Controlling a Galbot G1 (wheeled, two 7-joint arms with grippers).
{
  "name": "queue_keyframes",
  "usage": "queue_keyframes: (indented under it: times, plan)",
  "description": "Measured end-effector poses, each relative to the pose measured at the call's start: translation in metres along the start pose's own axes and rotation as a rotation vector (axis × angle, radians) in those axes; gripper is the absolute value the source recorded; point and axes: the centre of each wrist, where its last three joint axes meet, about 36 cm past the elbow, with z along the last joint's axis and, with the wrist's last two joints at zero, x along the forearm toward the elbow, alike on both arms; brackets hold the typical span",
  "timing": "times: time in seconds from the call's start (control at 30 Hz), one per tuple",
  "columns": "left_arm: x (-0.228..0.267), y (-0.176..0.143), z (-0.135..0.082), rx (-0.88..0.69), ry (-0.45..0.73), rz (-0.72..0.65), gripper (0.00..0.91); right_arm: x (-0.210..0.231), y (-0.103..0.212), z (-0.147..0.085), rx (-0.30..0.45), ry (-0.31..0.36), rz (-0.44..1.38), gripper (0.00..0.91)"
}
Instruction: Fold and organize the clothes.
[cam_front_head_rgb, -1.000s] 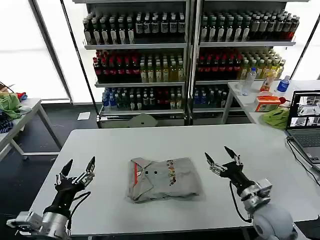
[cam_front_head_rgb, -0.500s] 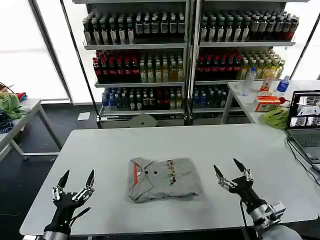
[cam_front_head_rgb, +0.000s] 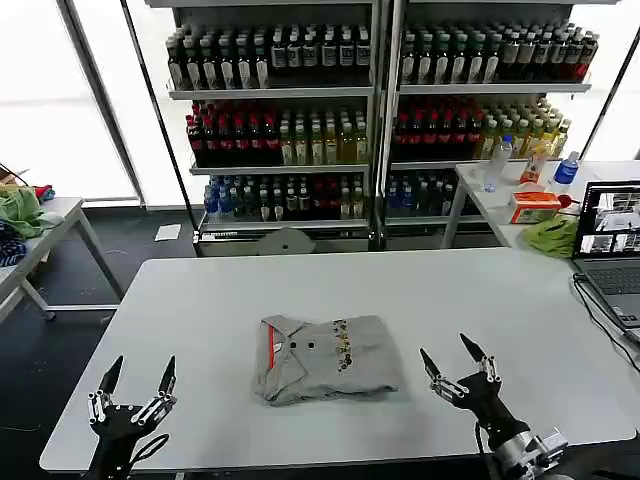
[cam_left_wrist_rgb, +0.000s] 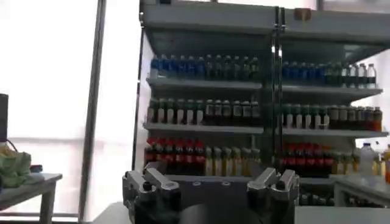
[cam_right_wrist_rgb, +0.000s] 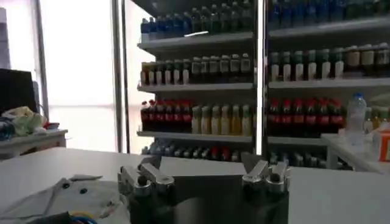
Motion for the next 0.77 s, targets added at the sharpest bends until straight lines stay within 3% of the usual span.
queue_keyframes:
  times: [0.77]
  plan:
    - [0.012, -0.005, -0.011, -0.007, -0.065, 0.057, 0.907, 0.006, 0.005, 0.001, 0.019, -0.022, -0.026, 0.907]
